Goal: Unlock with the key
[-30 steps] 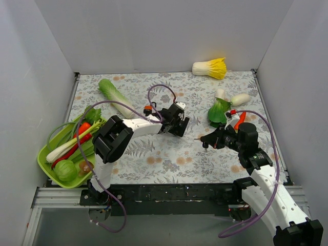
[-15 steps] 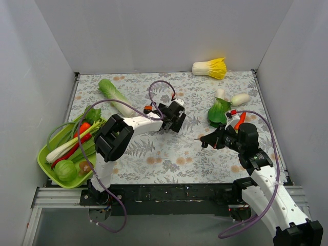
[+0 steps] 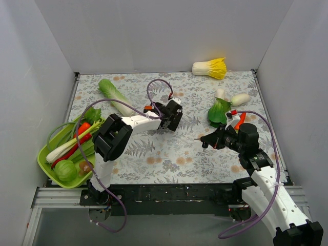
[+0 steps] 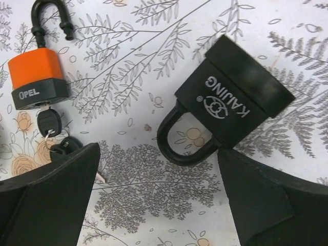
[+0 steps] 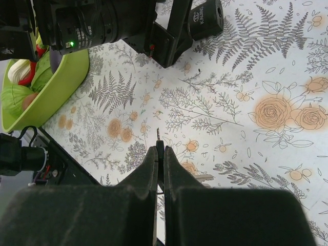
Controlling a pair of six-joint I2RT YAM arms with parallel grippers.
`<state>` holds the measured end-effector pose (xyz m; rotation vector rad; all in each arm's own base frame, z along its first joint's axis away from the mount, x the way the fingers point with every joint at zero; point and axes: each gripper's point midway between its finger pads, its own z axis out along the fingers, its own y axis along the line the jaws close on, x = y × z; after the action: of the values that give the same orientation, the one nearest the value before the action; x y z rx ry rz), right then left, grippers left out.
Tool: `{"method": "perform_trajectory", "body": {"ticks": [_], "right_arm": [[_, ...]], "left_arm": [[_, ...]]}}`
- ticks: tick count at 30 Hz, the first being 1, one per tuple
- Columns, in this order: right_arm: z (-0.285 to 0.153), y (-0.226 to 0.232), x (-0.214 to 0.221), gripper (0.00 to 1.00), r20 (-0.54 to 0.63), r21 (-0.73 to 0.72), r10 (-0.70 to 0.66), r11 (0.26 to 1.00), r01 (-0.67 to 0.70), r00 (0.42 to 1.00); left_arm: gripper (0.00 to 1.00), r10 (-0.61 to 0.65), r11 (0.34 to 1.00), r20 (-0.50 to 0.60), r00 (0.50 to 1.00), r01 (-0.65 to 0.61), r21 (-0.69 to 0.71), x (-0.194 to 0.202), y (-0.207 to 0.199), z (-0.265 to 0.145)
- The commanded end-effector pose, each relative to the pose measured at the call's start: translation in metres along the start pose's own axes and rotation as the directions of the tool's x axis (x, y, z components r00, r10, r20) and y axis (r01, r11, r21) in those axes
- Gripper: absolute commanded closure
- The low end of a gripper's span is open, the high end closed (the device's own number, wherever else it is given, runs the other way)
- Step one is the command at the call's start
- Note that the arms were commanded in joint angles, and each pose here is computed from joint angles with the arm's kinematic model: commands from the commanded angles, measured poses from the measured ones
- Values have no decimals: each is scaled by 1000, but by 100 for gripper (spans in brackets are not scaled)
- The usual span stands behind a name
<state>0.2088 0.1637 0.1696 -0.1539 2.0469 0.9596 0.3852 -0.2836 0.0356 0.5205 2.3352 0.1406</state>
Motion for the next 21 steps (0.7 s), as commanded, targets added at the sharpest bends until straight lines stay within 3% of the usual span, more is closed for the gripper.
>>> {"method": "perform_trajectory", "body": {"ticks": [1,15,21], "right_arm": [[0,6,-12,99,40,-22,-25,999,26,999],[0,3,-4,99,28,-20,-15,1000,15,999],[0,2,-2,99,20,-21,-9,1000,10,1000]], "left_arm": [[2,55,995,-165,985,-69,-78,50,36,1],[2,-26,996,-150,988,14,-83,42,56,9],[2,-79,993,-109,991,68,-97,20,67,26]]}}
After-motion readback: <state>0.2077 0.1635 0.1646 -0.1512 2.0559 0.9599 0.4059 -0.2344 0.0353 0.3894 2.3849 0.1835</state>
